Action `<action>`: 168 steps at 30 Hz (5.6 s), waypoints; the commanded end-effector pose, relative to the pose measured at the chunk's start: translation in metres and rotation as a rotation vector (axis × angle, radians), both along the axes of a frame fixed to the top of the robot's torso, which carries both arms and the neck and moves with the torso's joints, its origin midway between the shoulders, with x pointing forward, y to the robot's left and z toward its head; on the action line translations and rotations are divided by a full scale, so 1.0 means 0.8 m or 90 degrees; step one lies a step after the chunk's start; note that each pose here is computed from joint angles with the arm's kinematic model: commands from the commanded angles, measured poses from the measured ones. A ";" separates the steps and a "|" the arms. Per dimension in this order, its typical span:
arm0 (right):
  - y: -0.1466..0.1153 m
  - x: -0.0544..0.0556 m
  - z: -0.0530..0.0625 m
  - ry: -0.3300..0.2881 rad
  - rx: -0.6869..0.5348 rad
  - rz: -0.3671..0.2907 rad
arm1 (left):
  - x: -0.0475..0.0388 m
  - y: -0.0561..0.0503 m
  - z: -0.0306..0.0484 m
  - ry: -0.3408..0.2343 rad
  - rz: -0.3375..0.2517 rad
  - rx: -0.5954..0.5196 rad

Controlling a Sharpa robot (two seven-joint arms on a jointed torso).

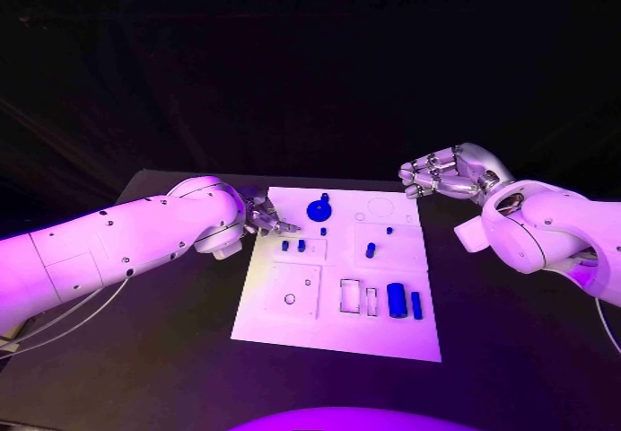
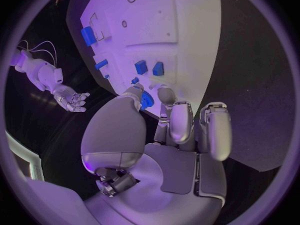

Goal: Assemble the parts on the task board

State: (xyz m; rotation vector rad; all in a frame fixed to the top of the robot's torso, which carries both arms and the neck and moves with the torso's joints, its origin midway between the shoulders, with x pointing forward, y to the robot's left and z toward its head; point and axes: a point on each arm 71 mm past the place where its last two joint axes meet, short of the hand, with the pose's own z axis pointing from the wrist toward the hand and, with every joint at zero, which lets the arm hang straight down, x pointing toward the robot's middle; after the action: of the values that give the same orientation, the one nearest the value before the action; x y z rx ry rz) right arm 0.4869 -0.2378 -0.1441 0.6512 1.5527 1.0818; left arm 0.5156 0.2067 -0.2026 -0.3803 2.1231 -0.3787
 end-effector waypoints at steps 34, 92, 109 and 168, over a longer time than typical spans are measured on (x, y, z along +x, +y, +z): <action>0.001 -0.001 -0.002 0.002 0.000 0.008 | -0.001 -0.104 -0.0055 -0.314 -0.348 0.041; 0.007 0.000 -0.003 0.002 0.001 0.014 | 0.012 -0.116 -0.0302 -0.270 -0.353 0.075; 0.003 0.001 -0.003 0.002 0.000 0.010 | 0.009 -0.094 -0.0023 -0.299 -0.303 0.027; 0.003 0.000 -0.006 0.005 0.000 0.010 | 0.017 -0.044 -0.0096 -0.212 -0.261 0.022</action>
State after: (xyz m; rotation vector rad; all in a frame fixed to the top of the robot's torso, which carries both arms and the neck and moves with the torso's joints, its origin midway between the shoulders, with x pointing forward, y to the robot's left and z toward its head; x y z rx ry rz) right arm 0.4873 -0.2367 -0.1492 0.6555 1.5632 1.0804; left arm 0.5300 0.1739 -0.2093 0.1179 1.8537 -0.5866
